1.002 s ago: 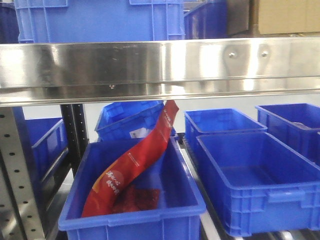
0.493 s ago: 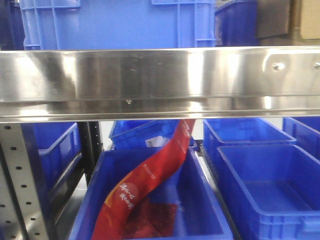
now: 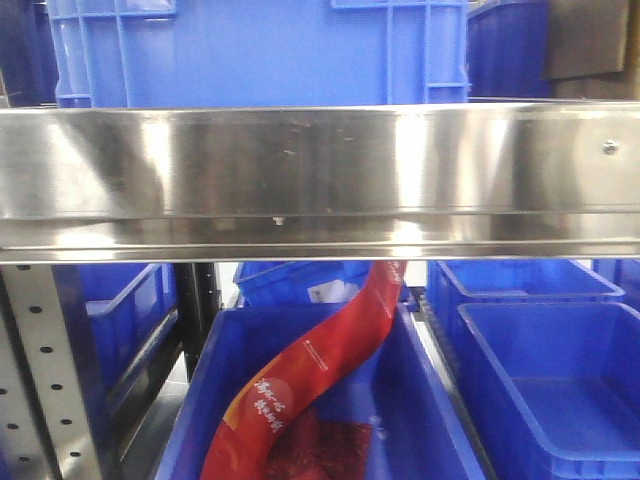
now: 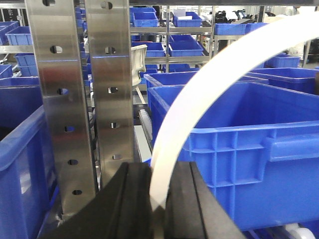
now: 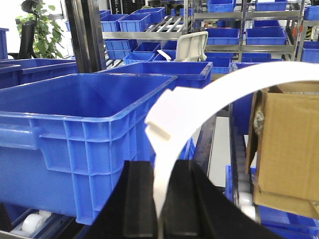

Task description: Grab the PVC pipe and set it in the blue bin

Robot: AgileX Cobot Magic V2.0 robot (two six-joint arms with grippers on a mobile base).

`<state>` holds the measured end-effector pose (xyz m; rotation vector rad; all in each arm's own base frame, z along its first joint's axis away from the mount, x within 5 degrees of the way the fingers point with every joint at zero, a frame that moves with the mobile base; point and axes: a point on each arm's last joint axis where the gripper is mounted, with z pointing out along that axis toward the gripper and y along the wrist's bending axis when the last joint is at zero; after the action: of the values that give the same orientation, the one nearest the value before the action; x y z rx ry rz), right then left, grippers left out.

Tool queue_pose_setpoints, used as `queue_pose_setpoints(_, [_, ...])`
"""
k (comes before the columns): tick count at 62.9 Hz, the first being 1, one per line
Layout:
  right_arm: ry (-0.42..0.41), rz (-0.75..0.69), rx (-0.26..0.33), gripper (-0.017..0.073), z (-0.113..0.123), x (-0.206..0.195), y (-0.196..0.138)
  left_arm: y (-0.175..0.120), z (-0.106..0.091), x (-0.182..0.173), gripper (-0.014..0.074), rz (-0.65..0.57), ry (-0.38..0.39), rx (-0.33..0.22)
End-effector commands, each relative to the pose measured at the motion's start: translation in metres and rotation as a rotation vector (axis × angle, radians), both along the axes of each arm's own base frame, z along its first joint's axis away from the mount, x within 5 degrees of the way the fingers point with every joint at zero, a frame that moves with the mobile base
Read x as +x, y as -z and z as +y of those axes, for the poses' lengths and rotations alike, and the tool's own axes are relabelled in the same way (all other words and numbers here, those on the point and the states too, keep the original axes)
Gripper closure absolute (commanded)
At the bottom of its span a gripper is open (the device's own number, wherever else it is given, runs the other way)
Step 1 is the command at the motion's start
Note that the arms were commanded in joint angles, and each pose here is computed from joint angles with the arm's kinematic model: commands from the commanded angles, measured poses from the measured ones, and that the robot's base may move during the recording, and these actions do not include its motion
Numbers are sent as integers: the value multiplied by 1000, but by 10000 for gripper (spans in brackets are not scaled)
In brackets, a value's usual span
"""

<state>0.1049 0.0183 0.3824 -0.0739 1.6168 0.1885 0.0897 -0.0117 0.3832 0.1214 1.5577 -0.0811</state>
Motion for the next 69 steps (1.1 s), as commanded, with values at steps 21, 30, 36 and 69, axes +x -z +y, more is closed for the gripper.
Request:
queue_pose_setpoints(21, [-1, -25, -8, 728, 0, 0, -1, -3, 0, 0, 704, -28, 2, -7])
queue_pose_setpoints(30, [-1, -25, -8, 728, 0, 0, -1, -3, 0, 0, 704, -28, 2, -7])
queue_pose_setpoints(36, [-1, -25, -8, 728, 0, 0, -1, -3, 0, 0, 704, -28, 2, -7])
queue_pose_setpoints(69, [-32, -289, 38, 728, 2, -4, -26, -3, 0, 0, 704, -36, 2, -8])
